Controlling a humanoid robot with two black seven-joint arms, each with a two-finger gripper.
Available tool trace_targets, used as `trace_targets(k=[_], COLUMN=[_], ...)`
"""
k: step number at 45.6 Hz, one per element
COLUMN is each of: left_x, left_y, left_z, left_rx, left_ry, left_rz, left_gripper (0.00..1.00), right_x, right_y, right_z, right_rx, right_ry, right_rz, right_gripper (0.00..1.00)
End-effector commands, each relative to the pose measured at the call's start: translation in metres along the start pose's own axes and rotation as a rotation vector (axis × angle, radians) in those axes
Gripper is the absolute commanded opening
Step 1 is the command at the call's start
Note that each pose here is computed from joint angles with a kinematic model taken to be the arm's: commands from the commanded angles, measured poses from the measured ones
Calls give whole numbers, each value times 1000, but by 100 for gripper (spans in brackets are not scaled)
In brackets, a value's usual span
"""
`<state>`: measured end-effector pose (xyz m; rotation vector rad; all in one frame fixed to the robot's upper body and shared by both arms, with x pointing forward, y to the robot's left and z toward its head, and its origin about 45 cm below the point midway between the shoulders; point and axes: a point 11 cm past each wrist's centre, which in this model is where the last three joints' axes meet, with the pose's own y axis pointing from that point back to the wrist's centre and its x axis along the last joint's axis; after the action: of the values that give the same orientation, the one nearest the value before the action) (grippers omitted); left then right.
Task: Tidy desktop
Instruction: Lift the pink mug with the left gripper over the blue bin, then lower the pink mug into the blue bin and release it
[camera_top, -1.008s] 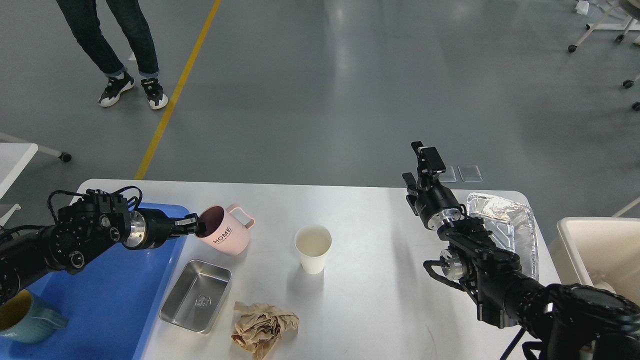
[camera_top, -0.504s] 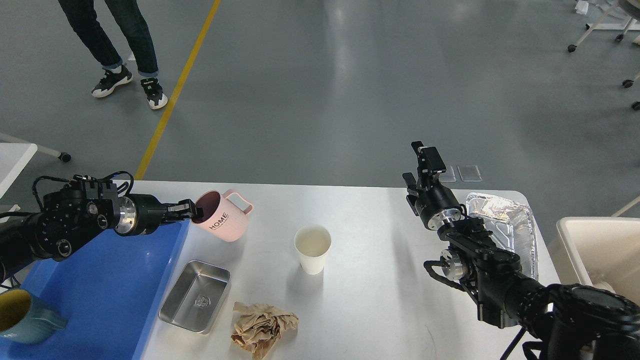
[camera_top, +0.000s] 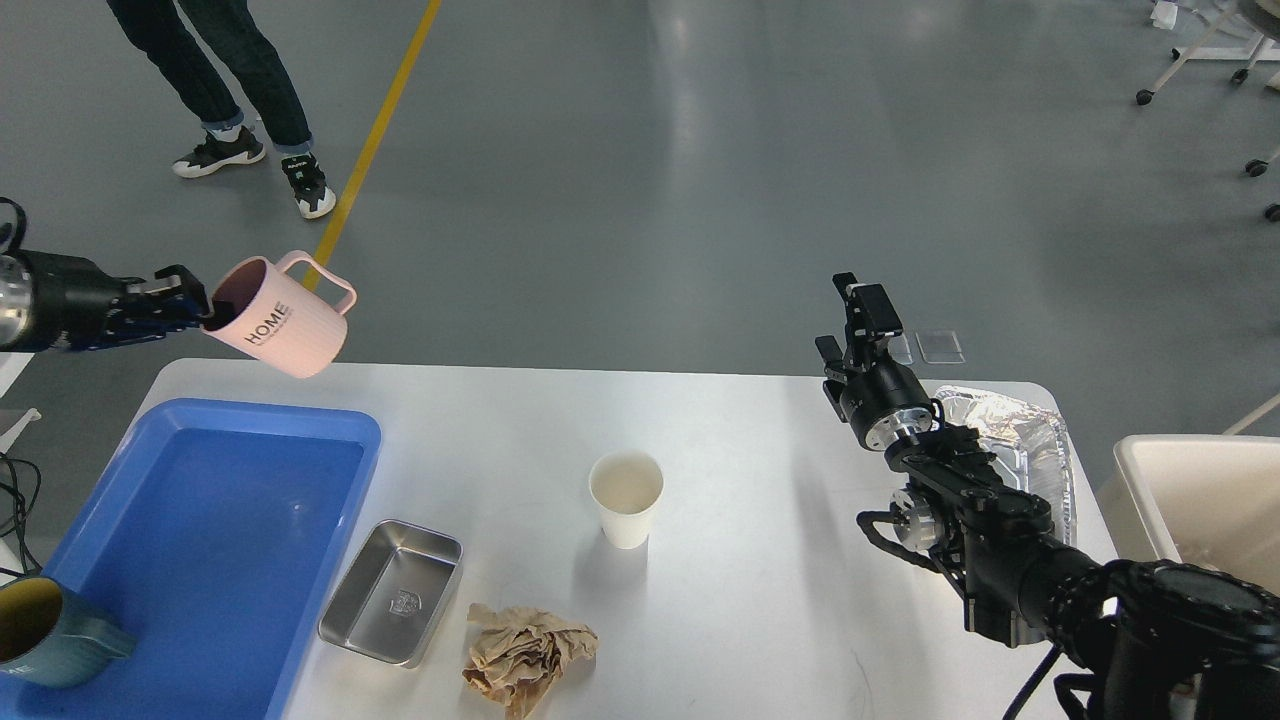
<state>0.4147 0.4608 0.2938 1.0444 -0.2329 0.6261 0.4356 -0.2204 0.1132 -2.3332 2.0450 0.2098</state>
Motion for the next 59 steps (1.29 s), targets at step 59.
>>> trace_targets(k=[59], left_x=[-213], left_y=[51], left_z=[-115], left_rx=[209], left_ry=[-112], left_rz=[-310], left_gripper=[0], right_x=[-7], right_y=[-14], right_z=[-21], right_rx=[40], right_ry=[6], right_rz=[-18], right_gripper=[100])
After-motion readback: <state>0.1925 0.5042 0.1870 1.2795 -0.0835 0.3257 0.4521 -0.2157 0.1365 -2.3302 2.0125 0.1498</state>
